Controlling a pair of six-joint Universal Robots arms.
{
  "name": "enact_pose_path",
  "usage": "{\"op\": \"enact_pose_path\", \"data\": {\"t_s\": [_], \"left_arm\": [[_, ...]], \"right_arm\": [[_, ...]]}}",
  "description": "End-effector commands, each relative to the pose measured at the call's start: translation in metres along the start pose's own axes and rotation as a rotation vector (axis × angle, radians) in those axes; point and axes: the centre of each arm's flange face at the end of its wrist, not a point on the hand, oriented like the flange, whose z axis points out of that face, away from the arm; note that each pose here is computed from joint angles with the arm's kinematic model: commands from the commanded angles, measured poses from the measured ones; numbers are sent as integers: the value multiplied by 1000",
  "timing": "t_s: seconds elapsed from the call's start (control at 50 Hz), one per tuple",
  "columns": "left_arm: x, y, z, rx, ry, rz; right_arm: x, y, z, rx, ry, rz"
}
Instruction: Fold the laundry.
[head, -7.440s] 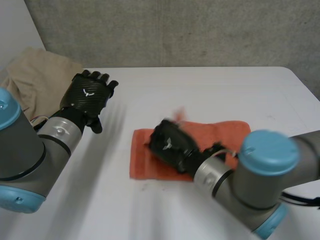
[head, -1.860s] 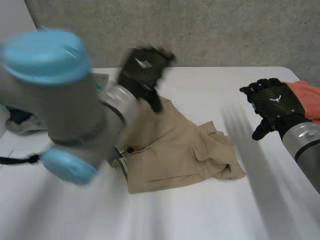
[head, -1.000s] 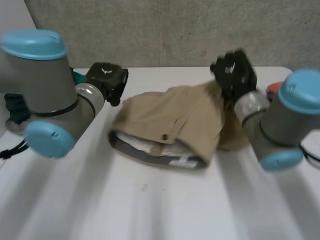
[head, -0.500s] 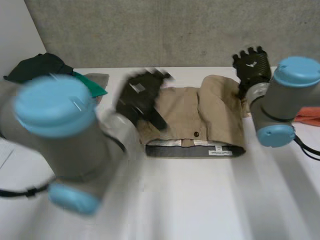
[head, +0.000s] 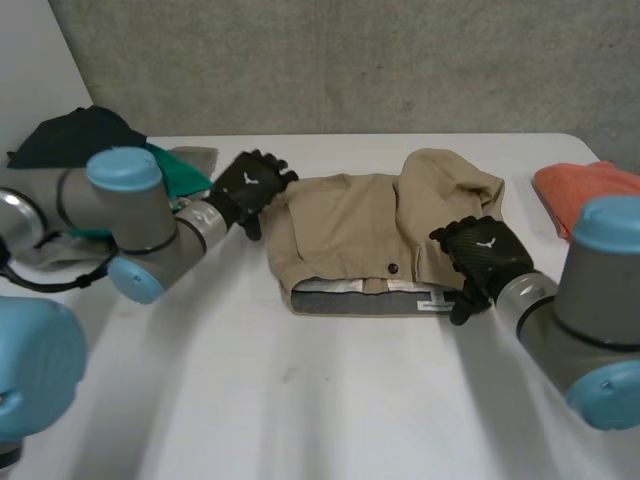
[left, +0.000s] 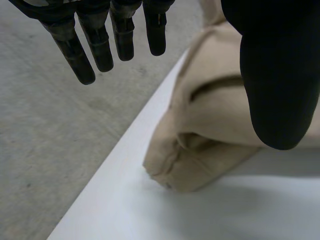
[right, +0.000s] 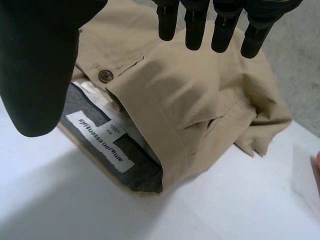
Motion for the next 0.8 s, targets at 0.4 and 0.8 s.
{"op": "enact_pose_path", "data": {"t_s": [0.4, 0.8], "left_arm": [[2, -111, -59, 24, -250, 65], [173, -121, -138, -108, 67, -187]], "right_arm": [[68, -89, 58, 376, 287, -167], [65, -57, 122, 237, 206, -104]]}}
